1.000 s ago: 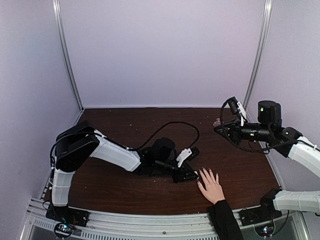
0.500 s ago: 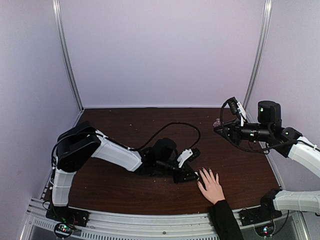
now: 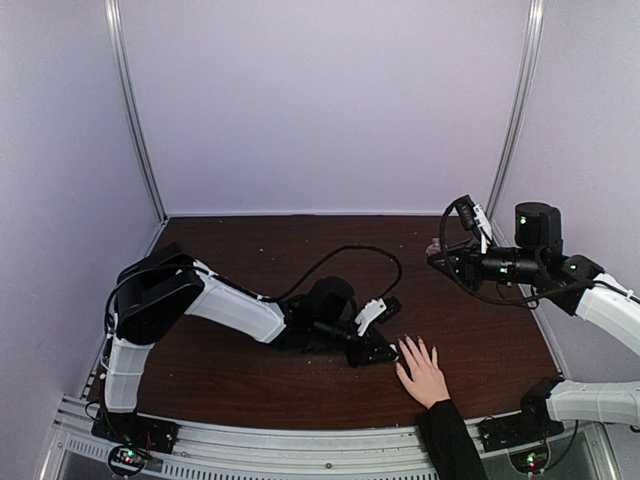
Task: Paint the nails
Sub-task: Paint the nail with the hand.
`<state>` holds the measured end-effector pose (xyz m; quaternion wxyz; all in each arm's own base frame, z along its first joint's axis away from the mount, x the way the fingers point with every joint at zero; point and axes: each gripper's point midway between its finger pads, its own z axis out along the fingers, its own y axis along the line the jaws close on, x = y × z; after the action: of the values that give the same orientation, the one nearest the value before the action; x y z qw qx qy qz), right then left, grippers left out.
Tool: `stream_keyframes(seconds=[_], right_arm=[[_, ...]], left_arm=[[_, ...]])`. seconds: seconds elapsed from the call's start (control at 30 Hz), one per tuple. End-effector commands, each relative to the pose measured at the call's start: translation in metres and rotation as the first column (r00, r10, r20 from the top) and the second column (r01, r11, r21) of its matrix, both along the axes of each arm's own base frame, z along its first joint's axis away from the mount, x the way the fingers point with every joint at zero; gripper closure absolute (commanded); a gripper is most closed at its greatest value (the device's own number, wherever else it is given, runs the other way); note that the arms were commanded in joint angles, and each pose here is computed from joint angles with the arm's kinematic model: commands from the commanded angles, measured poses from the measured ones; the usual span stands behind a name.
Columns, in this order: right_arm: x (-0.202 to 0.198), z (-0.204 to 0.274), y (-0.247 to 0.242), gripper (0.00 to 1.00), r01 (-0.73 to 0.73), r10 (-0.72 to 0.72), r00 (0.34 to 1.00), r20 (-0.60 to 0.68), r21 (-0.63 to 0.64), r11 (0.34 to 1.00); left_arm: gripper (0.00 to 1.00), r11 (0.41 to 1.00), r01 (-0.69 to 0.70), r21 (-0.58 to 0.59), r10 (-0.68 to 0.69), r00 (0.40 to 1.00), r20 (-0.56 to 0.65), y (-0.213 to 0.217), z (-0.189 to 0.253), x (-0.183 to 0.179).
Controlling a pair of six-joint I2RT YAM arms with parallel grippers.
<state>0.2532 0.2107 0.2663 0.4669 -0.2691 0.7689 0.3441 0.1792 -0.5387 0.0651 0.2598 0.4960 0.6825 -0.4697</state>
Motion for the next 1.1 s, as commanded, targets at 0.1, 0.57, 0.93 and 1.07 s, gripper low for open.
stream_keyframes(seconds=[0.1,0.57,0.93,1.07], right_arm=[[0.002,0.005,0.0,1.0,0.005,-0.005,1.0,0.019,0.017,1.0],[0.003,0.005,-0.001,1.0,0.008,-0.008,1.0,0.021,0.015,1.0],[0.003,0.004,-0.001,1.0,0.01,-0.01,1.0,0.018,0.011,1.0],[0.003,0.004,-0.001,1.0,0.01,-0.01,1.0,0.018,0.012,1.0]], left_arm=[[1.0,0.999,-0.011,-0.035,0.012,1.0,0.028,-0.009,0.005,0.005],[1.0,0.998,-0.067,-0.019,0.067,0.997,0.045,-0.007,0.002,0.018],[1.0,0.994,-0.106,-0.019,0.107,0.993,0.052,-0.003,0.004,0.027],[1.0,0.992,-0.126,-0.028,0.127,0.99,0.059,0.0,0.008,0.03]])
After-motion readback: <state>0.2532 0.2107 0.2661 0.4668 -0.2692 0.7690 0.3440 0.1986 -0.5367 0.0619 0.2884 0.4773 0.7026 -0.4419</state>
